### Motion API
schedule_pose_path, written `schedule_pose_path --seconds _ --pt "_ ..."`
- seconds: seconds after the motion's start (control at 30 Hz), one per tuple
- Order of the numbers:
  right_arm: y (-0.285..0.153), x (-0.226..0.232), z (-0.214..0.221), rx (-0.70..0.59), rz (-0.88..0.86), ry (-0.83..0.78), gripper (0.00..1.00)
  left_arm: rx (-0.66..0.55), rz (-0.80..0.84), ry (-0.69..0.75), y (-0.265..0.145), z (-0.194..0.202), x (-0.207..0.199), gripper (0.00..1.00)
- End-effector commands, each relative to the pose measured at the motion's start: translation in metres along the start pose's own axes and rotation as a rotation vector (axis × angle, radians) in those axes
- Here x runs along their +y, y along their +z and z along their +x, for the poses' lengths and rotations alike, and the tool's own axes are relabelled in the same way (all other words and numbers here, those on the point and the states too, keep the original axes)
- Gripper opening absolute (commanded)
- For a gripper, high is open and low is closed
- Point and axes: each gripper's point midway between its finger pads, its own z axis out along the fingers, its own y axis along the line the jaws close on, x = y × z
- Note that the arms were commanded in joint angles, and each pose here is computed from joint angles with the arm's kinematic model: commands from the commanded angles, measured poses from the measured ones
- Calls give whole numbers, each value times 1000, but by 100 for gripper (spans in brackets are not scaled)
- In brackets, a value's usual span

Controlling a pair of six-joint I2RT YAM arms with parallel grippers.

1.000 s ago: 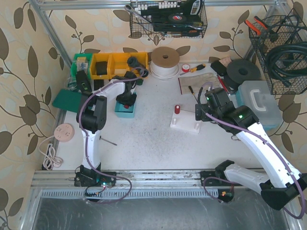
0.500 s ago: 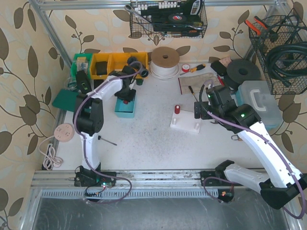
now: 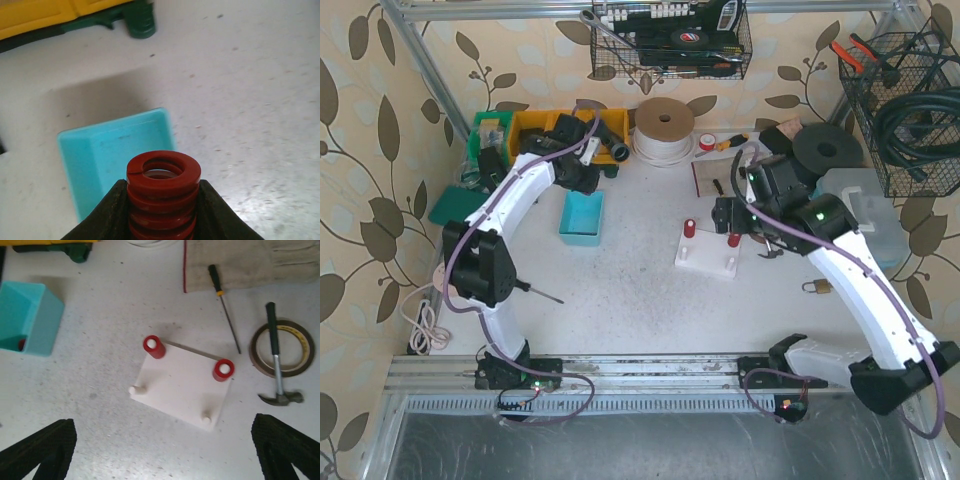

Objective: Install the large spring

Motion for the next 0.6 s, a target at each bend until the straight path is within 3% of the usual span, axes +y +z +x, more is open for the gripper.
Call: schedule_pose_path --seconds 0.0,0.23,0.43,0.57 --pt "1 21 -17 54 -122 89 91 -148 244 -12 -39 -30 -43 5" --pt "26 19 -27 226 -285 348 75 -212 529 118 -55 -40 -112 4" --pt "37 15 -26 307 -330 318 66 -241 706 355 -60 -27 -184 0" --pt "38 24 -29 313 -389 318 62 -302 781 418 -64 -32 -214 0"
